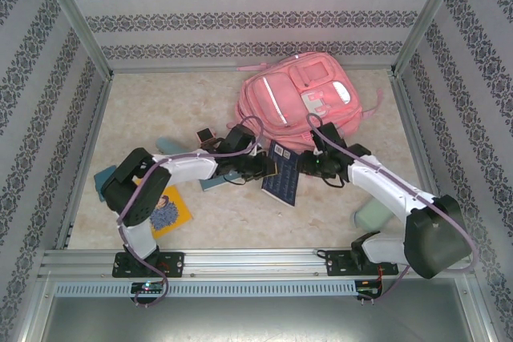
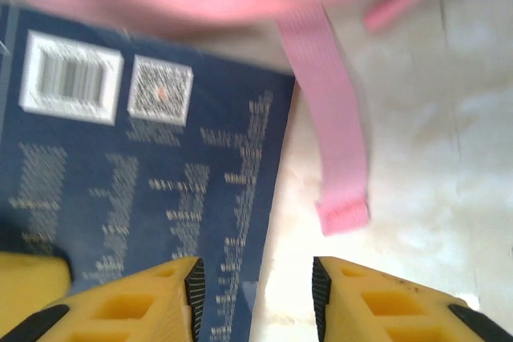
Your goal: Pack books, pencil case, and school supplies into a backpack
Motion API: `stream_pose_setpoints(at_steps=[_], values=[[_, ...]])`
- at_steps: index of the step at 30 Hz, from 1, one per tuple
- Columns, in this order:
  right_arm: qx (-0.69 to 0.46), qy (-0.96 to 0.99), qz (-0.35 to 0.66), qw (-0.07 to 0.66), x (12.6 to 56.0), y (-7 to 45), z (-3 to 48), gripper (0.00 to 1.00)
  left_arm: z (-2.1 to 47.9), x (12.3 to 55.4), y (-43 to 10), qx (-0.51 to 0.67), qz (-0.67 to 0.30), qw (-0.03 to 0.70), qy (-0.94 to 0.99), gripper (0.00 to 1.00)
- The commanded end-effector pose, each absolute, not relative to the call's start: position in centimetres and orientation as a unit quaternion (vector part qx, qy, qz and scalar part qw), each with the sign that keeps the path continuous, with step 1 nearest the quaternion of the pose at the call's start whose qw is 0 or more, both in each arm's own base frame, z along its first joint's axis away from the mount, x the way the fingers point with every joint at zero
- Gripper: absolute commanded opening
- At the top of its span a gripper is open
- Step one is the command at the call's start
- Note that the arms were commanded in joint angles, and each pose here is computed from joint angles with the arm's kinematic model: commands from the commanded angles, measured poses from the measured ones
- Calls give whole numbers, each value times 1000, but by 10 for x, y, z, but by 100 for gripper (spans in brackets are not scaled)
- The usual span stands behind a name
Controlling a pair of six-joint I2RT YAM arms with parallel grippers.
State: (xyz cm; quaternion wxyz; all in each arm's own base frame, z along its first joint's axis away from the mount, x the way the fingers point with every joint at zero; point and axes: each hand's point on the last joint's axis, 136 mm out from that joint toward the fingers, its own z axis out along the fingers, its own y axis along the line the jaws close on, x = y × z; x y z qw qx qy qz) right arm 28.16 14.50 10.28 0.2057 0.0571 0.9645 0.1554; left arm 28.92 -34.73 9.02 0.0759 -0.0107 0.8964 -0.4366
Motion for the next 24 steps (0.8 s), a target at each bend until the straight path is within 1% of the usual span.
stream_pose_setpoints(at_steps=[1, 7, 10, 16, 19, 24], values=[[0, 961, 127, 247, 303, 146, 130, 42, 116, 287, -328, 5, -423, 115, 899, 0], [-78, 950, 100, 284, 351, 179, 157, 41, 149, 289, -288, -8, -395, 169, 903, 0], [-111, 946, 77, 296, 376, 195, 160, 38, 164, 293, -265, -25, -379, 198, 904, 0], [-141, 943, 62, 295, 425, 220, 153, 36, 186, 294, -218, -60, -327, 248, 910, 0], [-152, 944, 47, 290, 448, 229, 141, 36, 192, 294, -196, -86, -303, 270, 910, 0], [-164, 946, 28, 278, 474, 240, 121, 36, 202, 292, -181, -103, -299, 290, 903, 0]])
